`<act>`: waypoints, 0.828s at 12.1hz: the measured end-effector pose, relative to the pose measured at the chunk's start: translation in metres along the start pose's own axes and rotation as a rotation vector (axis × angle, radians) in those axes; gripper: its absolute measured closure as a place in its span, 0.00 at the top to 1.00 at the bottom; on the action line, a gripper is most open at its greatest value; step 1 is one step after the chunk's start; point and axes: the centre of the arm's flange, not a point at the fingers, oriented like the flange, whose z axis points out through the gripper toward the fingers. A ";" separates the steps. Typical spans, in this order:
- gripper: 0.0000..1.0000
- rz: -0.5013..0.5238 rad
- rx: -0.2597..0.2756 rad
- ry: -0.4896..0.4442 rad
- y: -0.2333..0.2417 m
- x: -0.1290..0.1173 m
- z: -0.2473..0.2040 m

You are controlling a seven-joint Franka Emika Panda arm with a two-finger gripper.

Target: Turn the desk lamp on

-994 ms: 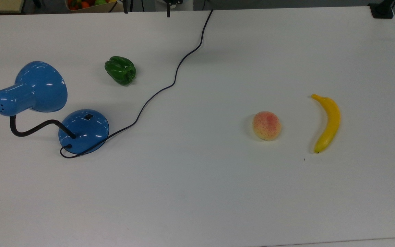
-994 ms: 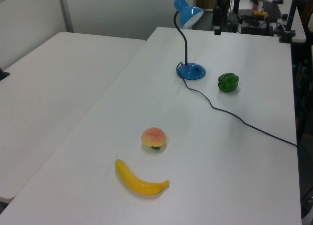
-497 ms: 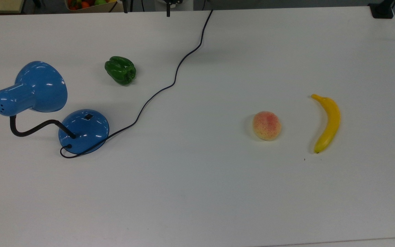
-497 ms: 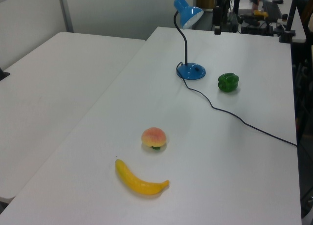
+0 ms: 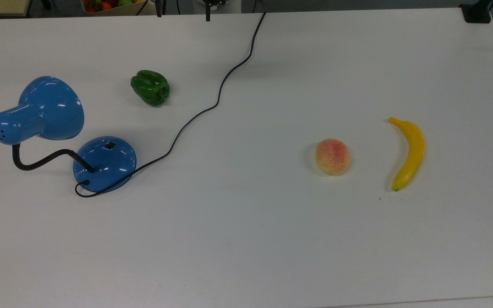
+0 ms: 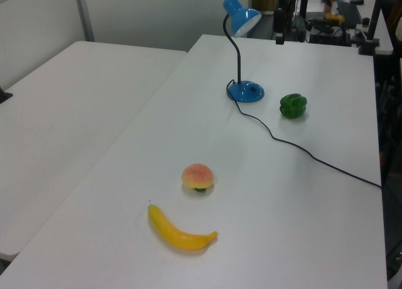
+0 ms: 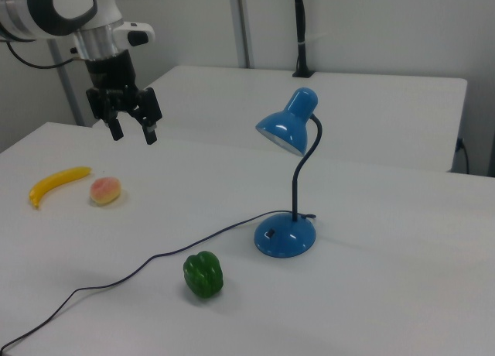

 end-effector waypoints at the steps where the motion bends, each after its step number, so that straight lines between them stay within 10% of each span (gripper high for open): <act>1: 0.86 0.000 0.000 0.000 0.000 0.000 0.000; 7: 0.01 0.014 0.030 -0.014 0.004 -0.001 0.002; 10: 0.01 0.017 0.030 -0.025 0.006 -0.001 0.007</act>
